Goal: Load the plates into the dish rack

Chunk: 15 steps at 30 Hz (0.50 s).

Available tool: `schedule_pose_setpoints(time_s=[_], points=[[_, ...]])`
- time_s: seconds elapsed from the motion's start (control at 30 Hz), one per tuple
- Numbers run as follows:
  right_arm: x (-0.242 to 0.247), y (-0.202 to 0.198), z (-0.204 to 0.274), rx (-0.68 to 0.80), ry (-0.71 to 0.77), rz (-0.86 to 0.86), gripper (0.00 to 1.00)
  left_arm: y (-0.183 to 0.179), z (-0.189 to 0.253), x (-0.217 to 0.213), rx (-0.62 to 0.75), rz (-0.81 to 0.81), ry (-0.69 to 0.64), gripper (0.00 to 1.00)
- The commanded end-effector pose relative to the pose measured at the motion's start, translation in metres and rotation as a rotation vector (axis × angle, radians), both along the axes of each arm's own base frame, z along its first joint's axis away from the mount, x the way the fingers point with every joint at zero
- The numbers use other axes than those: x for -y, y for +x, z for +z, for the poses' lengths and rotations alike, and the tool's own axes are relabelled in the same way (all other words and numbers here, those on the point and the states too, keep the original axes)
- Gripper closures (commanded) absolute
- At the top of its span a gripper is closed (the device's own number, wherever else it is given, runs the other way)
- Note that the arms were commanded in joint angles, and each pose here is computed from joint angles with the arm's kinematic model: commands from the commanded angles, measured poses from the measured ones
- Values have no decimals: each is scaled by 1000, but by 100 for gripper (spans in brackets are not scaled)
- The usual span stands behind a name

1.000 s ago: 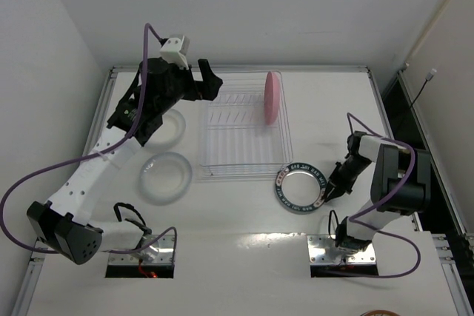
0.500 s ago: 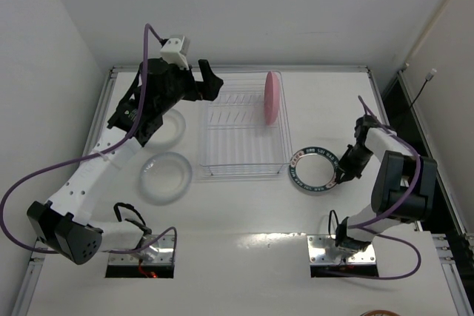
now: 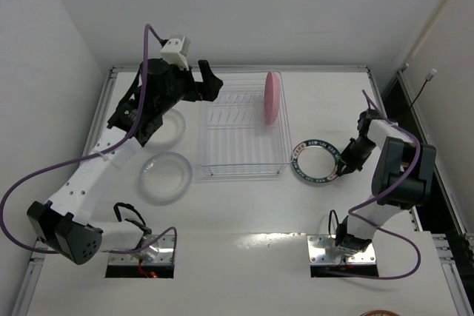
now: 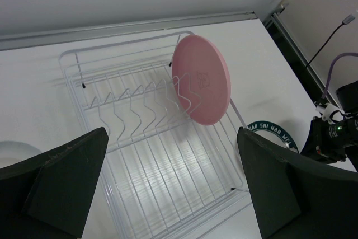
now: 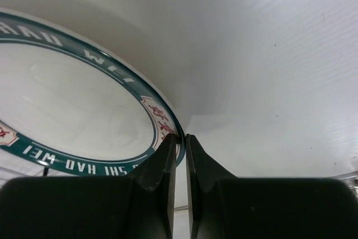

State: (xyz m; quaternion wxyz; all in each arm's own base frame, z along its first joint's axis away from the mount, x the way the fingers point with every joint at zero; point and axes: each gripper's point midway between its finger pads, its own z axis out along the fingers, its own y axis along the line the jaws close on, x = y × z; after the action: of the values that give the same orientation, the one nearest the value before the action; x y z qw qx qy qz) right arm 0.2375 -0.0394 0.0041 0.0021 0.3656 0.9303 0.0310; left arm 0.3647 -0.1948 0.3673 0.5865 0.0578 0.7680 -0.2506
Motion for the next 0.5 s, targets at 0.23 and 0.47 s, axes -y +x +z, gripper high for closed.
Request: schedule_pose_setpoints(time_s=[0.23, 0.47], points=[[12, 41, 61, 209, -52, -7, 100, -7, 27, -2, 57, -24, -50, 0], [8, 60, 100, 323, -62, 18, 100, -11, 23, 7, 41, -74, -82, 0]])
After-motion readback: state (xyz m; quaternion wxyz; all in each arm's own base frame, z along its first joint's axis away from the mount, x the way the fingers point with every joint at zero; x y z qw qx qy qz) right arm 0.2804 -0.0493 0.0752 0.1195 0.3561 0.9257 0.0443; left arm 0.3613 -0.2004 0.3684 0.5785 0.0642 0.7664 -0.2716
